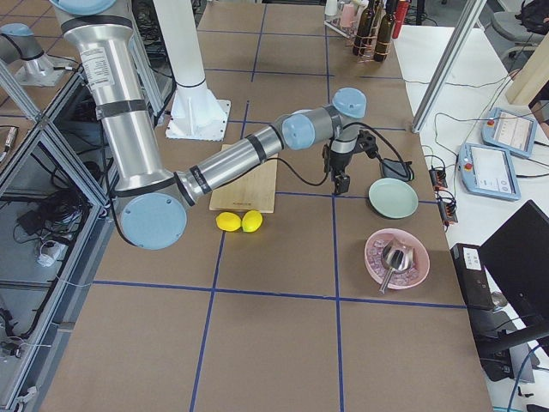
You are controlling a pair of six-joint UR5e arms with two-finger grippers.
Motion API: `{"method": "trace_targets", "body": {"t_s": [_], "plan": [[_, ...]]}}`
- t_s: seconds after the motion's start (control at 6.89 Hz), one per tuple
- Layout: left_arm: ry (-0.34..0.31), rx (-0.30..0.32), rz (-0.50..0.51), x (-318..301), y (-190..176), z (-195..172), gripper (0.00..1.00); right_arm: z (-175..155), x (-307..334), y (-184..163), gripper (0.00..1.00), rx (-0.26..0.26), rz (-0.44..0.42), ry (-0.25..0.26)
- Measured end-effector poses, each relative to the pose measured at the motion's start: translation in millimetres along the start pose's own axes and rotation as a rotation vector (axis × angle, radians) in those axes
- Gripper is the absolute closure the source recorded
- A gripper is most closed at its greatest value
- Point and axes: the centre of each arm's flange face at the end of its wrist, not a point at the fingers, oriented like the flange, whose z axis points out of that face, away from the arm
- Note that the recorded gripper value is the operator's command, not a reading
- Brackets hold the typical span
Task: Pick orange to plate
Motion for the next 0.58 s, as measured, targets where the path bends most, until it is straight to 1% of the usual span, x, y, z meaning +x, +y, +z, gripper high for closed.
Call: {"method": "trace_targets", "body": {"t_s": [0.44,0.58], "plan": [[0.000,0.004,-0.003,-0.4,-0.7,-1.7,0.00,9.1,166.2,59.0,0.00,-0.040,-0.007,-0.030],[0.000,0.005,-0.002,-0.2,-1.2,-2.1,0.00,9.1,212.5,83.4,0.00,-0.039,0.004,-0.042]]}}
